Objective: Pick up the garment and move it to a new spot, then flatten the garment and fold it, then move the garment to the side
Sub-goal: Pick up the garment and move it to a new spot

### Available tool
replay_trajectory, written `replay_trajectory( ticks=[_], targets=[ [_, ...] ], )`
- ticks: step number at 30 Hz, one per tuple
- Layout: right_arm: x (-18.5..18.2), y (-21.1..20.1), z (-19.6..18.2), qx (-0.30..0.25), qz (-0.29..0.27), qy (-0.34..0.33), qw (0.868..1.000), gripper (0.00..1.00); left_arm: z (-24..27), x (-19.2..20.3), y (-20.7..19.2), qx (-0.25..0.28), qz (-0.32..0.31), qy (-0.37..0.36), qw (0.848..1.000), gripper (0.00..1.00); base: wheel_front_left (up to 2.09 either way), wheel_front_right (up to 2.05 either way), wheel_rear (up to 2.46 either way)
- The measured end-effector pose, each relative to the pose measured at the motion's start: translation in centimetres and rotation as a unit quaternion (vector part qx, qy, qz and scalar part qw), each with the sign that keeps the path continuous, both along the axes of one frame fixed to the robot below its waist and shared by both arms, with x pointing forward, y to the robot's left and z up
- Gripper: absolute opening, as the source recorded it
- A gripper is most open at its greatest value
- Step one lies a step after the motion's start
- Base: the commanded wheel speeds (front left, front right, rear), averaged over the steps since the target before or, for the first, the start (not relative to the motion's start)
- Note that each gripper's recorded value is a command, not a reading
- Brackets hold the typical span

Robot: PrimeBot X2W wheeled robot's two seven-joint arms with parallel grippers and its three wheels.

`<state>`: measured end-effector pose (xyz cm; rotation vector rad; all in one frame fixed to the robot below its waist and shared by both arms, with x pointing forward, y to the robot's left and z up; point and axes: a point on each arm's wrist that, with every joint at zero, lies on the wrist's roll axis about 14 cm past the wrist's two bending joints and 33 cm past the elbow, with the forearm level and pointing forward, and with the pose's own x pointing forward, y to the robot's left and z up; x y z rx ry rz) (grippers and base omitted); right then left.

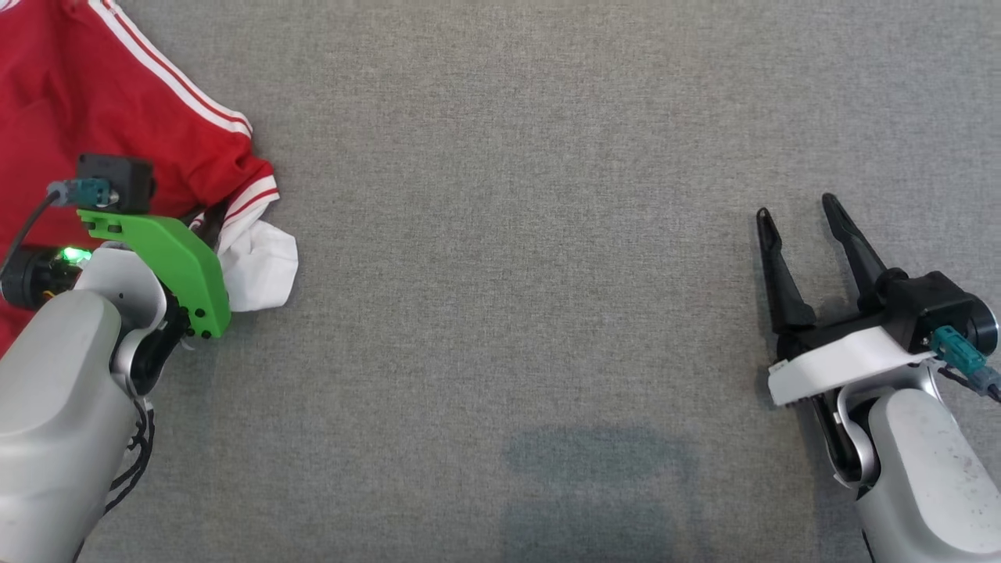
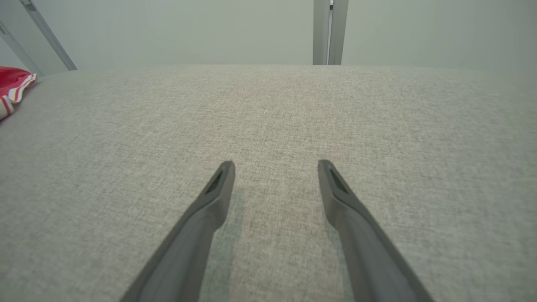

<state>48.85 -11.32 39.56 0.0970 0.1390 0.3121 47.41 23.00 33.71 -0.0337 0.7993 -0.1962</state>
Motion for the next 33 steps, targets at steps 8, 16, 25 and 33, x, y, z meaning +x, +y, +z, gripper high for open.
replay_trajectory(
  ticks=[8,16,25,33],
  targets=[
    [-1.8,0.2,1.6,0.013,-0.009,-0.003,1.0,1.0,7.4,1.9,-0.3,-0.028,-0.005,-0.135,0.99,0.0,0.0,0.0,0.0],
    [-3.4,0.8,4.8,0.028,-0.011,-0.031,0.999,1.0,22.1,3.2,0.5,0.0,-0.036,-0.316,0.948,0.0,0.0,0.0,0.0],
    [-5.3,-2.0,7.2,0.031,-0.057,-0.053,0.996,1.0,35.8,0.9,-7.1,-0.071,-0.115,-0.464,0.876,0.0,0.0,0.0,0.0],
    [-7.4,-5.8,8.7,0.026,-0.114,-0.069,0.991,1.0,38.4,-1.9,-16.5,-0.17,-0.211,-0.465,0.843,0.0,0.0,0.0,0.0]
  ],
)
